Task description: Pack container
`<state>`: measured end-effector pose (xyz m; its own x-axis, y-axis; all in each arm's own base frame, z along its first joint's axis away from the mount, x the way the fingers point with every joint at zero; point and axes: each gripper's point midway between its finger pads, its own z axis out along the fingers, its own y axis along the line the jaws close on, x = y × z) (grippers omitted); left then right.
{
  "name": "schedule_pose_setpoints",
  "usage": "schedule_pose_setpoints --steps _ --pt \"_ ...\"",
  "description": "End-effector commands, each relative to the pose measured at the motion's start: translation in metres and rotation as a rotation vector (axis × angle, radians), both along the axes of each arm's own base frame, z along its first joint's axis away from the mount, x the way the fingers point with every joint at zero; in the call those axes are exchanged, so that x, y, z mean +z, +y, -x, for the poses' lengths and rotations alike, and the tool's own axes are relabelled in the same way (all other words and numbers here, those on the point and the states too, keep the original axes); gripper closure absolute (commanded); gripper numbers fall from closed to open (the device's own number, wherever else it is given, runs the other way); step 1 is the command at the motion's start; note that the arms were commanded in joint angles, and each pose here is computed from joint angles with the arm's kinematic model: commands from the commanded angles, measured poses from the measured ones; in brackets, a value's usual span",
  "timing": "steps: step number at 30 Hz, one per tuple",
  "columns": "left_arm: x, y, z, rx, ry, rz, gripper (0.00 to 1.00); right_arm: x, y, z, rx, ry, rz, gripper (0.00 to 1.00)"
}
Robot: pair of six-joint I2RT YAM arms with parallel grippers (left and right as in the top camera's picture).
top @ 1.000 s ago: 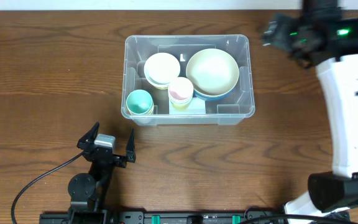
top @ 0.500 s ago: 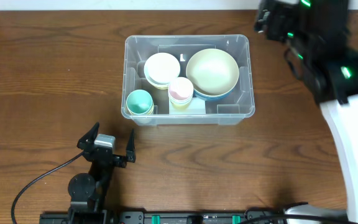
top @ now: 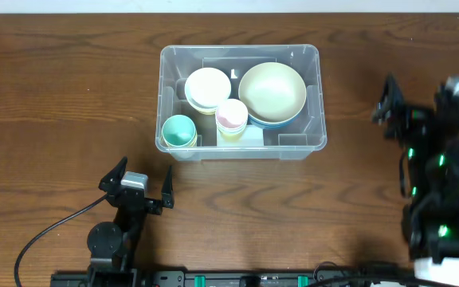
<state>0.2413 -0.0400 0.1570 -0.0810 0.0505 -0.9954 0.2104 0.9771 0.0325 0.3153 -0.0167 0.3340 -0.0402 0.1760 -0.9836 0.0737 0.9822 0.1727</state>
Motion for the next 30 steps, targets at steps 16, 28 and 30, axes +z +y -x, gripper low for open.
schedule_pose_setpoints --steps 16,28,30 --pt "-0.016 -0.003 0.001 -0.019 0.042 -0.018 0.02 -0.077 0.008 0.077 0.03 -0.2 0.106 0.01" --pt "-0.016 -0.003 0.001 -0.019 0.042 -0.018 0.02 -0.123 0.017 0.073 0.084 -0.143 0.103 0.01" --pt "-0.016 -0.003 0.001 -0.019 0.042 -0.018 0.02 -0.131 0.016 0.072 0.084 -0.118 0.101 0.01"
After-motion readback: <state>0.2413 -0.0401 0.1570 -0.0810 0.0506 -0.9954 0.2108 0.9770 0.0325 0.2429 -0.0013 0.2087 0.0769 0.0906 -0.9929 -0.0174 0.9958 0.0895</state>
